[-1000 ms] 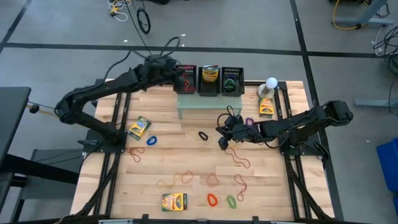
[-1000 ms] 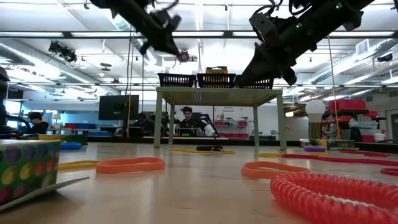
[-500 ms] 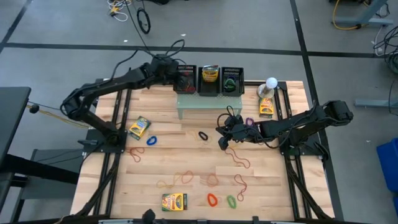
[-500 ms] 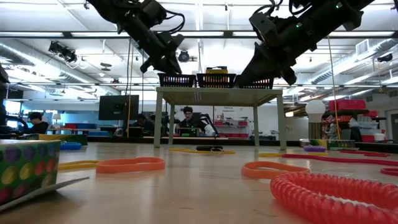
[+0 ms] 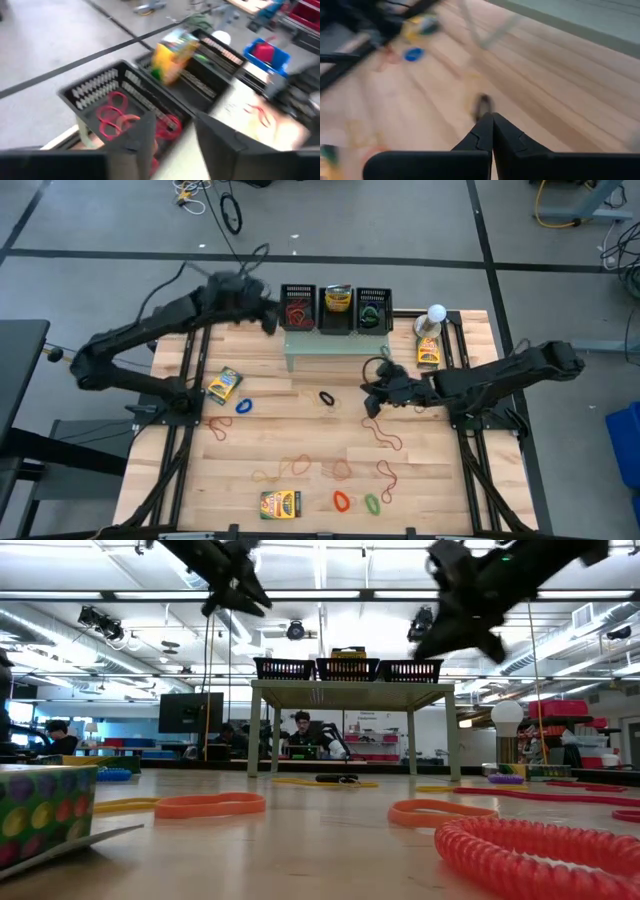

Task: Pick & Place Office Desk Supplies
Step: Put the green spring bracelet into the right black bin on the shelf

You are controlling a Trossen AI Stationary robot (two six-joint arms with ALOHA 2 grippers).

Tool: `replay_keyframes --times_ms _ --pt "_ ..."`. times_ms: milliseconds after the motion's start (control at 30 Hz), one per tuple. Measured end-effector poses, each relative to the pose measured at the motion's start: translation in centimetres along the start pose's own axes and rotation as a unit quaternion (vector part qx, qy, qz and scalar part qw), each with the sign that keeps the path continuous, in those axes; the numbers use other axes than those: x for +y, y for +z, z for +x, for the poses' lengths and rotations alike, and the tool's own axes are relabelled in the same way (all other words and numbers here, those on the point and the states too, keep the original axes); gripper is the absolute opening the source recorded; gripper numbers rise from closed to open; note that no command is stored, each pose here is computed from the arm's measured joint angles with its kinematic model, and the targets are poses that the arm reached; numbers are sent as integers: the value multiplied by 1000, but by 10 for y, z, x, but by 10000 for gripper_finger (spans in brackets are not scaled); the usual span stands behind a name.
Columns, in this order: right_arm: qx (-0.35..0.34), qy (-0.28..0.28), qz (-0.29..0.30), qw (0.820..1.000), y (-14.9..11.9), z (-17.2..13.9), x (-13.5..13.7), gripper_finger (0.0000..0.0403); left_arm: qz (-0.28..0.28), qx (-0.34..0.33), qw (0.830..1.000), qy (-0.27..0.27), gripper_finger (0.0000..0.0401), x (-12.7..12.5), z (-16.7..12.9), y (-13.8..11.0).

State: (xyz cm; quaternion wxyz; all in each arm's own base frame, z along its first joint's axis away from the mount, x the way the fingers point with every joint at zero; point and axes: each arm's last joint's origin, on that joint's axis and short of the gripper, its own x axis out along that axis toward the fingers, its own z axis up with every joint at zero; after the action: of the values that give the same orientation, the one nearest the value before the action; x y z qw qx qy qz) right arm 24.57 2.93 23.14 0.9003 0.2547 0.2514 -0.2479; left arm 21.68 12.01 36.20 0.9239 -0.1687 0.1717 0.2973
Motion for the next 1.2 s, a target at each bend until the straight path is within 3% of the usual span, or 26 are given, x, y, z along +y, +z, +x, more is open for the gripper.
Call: replay_keyframes --times_ms 167,267,367,467,667,933,1067,1200 --pt "54 -120 45 990 -13 -26 -28 2 20 -31 998 -58 30 -20 -23 -47" --pt "70 -161 114 978 -29 -28 -45 2 4 -71 992 -107 9 -27 -27 -83" --pt "71 -155 190 967 -46 -21 -56 2 -16 -120 980 -159 8 -32 -30 -115" --pt "84 -112 200 970 -60 -16 -56 1 -23 -151 971 -186 7 -33 -33 -141" --pt "108 -38 170 979 -74 -17 -28 1 -37 -124 974 -186 10 -30 -29 -175" --pt "188 29 80 978 -110 -23 38 0 3 -120 974 -195 5 -30 -28 -181" --pt "234 33 34 971 -133 -21 73 10 10 -119 973 -197 6 -30 -28 -181" --pt "276 21 -7 961 -155 -15 100 50 13 -112 975 -194 9 -30 -26 -183"
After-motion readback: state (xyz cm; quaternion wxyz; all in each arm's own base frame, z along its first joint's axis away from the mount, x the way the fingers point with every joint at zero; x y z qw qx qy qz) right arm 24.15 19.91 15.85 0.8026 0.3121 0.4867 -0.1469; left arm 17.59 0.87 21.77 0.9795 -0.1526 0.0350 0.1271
